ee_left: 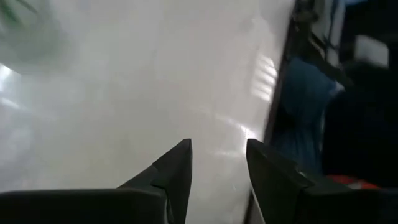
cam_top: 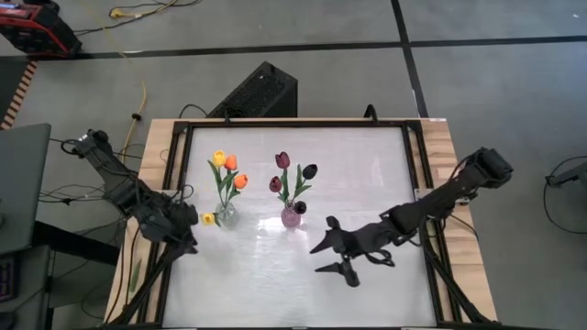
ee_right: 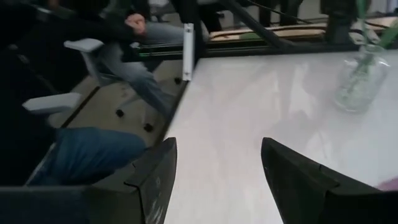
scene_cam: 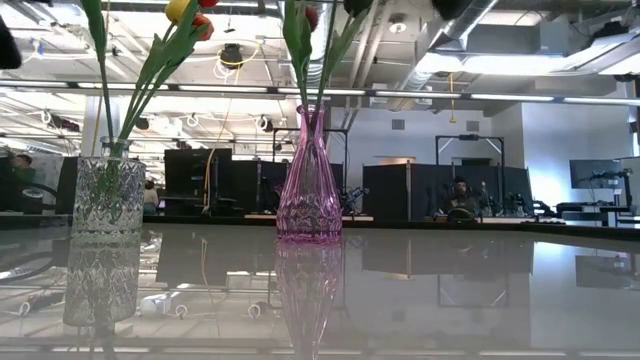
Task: Sort flowers into vase by color
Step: Return to Home Position
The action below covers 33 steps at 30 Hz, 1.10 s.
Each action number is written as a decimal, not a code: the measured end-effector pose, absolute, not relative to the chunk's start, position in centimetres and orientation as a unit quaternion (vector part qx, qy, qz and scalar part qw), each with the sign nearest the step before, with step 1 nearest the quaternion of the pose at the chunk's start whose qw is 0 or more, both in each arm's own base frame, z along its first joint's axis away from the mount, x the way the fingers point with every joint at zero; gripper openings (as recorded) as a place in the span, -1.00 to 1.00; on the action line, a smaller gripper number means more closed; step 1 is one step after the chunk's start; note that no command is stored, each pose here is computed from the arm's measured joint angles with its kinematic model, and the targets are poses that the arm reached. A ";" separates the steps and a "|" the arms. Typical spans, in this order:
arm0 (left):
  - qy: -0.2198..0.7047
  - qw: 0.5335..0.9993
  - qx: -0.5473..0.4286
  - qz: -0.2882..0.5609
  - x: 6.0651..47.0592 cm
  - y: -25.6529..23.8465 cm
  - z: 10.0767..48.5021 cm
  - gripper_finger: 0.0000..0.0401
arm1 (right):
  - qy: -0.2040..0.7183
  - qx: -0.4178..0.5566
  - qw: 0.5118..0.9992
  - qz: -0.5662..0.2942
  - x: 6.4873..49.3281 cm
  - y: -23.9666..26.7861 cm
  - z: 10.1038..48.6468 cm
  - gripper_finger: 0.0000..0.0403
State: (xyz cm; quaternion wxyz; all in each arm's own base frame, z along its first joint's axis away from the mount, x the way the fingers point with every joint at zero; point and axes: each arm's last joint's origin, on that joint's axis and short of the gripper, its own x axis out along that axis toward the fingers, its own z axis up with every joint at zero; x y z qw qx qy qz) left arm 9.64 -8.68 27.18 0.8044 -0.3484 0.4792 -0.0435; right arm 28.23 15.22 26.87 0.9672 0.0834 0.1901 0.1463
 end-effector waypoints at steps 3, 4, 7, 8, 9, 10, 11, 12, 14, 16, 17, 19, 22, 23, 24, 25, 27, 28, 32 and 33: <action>0.482 0.803 -0.343 -0.067 9.7 -8.9 27.3 -0.36 | 0.185 0.083 0.966 0.163 27.5 16.0 27.3 0.29; 0.479 0.807 -0.338 -0.072 9.9 -9.0 27.3 -0.38 | 0.185 0.082 0.965 0.168 27.3 16.2 27.3 0.29; 0.482 0.815 -0.309 -0.089 10.4 -9.6 27.1 -0.46 | 0.188 0.078 0.962 0.180 26.9 17.0 27.3 0.29; 0.484 0.818 -0.296 -0.091 10.6 -9.7 26.9 -0.50 | 0.189 0.076 0.962 0.184 26.8 17.1 27.3 0.29; 0.487 0.820 -0.284 -0.094 10.7 -9.9 26.8 -0.55 | 0.189 0.076 0.961 0.186 26.7 17.3 27.3 0.29; 0.491 0.822 -0.273 -0.093 10.9 -10.0 26.6 -0.60 | 0.189 0.076 0.961 0.188 26.6 17.4 27.3 0.29; 0.494 0.824 -0.264 -0.087 11.0 -10.0 26.4 -0.66 | 0.190 0.075 0.960 0.190 26.5 17.5 27.3 0.29; 0.498 0.825 -0.257 -0.075 11.0 -9.8 26.3 -0.72 | 0.191 0.074 0.960 0.190 26.5 17.5 27.3 0.29; 0.514 0.820 -0.249 -0.041 10.9 -9.2 25.9 -0.86 | 0.191 0.071 0.960 0.190 26.5 17.5 27.2 0.29; 0.537 0.806 -0.247 0.000 10.5 -8.3 25.5 -0.96 | 0.191 0.070 0.961 0.187 26.6 17.3 27.2 0.29; 0.542 0.804 -0.243 0.016 10.2 -7.8 25.4 -0.97 | 0.190 0.068 0.962 0.185 26.7 17.2 27.2 0.29; 0.530 0.816 -0.228 0.033 9.9 -7.1 25.6 -0.98 | 0.189 0.062 0.963 0.181 26.8 16.9 27.2 0.29; 0.487 0.848 -0.204 0.040 9.3 -6.0 26.2 -1.00 | 0.186 0.059 0.967 0.163 27.2 16.4 27.2 0.29; 0.469 0.860 -0.197 0.043 9.1 -5.6 26.4 -1.00 | 0.184 0.056 0.969 0.154 27.3 16.2 27.2 0.29; 0.450 0.872 -0.187 0.047 8.8 -5.2 26.7 -1.00 | 0.182 0.051 0.971 0.147 27.4 16.0 27.2 0.29; 0.430 0.883 -0.179 0.052 8.5 -4.8 26.9 -1.00 | 0.181 0.045 0.972 0.142 27.5 15.8 27.2 0.29; 0.395 0.901 -0.167 0.071 7.7 -3.8 27.3 -1.00 | 0.178 0.031 0.974 0.136 27.8 15.3 27.2 0.29; 0.381 0.906 -0.164 0.081 7.4 -3.4 27.4 -1.00 | 0.177 0.027 0.975 0.133 27.9 15.1 27.2 0.29; 0.338 0.920 -0.168 0.111 6.2 -2.1 27.8 -1.00 | 0.172 0.030 0.979 0.109 28.5 13.6 27.5 0.29; 0.325 0.924 -0.167 0.114 6.1 -2.0 27.9 -1.00 | 0.168 0.030 0.980 0.102 28.6 13.1 27.6 0.29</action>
